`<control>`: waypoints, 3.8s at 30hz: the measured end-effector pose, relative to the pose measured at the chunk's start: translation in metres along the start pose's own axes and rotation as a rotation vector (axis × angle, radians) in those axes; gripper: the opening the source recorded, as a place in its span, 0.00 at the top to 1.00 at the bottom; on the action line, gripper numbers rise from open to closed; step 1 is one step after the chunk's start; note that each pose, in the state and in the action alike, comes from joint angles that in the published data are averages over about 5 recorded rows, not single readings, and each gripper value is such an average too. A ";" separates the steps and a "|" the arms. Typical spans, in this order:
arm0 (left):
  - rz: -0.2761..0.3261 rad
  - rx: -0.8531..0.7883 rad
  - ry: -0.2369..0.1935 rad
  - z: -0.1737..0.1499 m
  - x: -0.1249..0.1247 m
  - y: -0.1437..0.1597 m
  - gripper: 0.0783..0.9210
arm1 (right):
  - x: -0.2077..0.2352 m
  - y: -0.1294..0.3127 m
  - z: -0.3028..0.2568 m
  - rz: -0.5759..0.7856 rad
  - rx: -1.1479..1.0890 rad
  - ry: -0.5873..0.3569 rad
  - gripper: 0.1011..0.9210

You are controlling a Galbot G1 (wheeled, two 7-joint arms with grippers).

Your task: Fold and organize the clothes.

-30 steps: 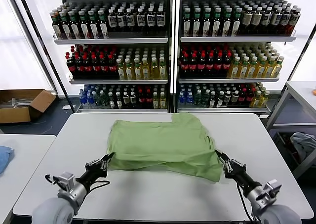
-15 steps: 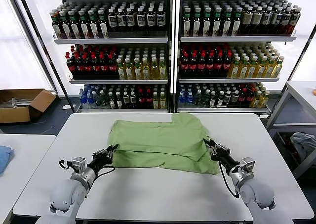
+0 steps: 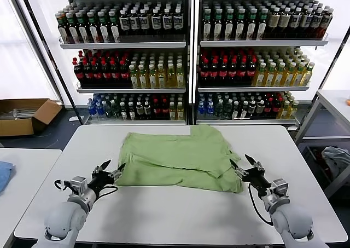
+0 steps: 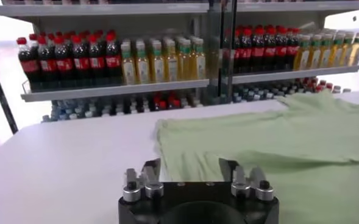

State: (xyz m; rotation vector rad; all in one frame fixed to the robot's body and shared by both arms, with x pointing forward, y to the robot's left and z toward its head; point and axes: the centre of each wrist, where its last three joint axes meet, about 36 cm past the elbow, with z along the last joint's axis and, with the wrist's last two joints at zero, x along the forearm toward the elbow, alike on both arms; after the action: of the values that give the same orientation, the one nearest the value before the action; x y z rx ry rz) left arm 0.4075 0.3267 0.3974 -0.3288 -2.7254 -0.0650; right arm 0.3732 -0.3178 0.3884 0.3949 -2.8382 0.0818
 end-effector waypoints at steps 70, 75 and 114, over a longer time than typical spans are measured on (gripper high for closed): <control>0.037 0.031 0.213 0.043 0.149 -0.065 0.98 | 0.159 0.053 0.013 -0.102 -0.067 0.249 0.96; 0.036 0.047 0.232 0.042 0.167 -0.073 0.97 | 0.162 0.047 0.010 -0.088 -0.056 0.259 0.86; 0.068 0.008 0.085 -0.021 0.075 0.032 0.12 | -0.071 -0.046 -0.055 -0.135 -0.076 0.083 0.12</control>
State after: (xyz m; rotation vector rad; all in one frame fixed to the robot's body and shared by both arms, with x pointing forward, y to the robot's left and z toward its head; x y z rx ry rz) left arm 0.3556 0.3719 0.4454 -0.4067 -2.6273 -0.0479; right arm 0.4663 -0.3384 0.4223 0.5511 -2.7152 -0.0351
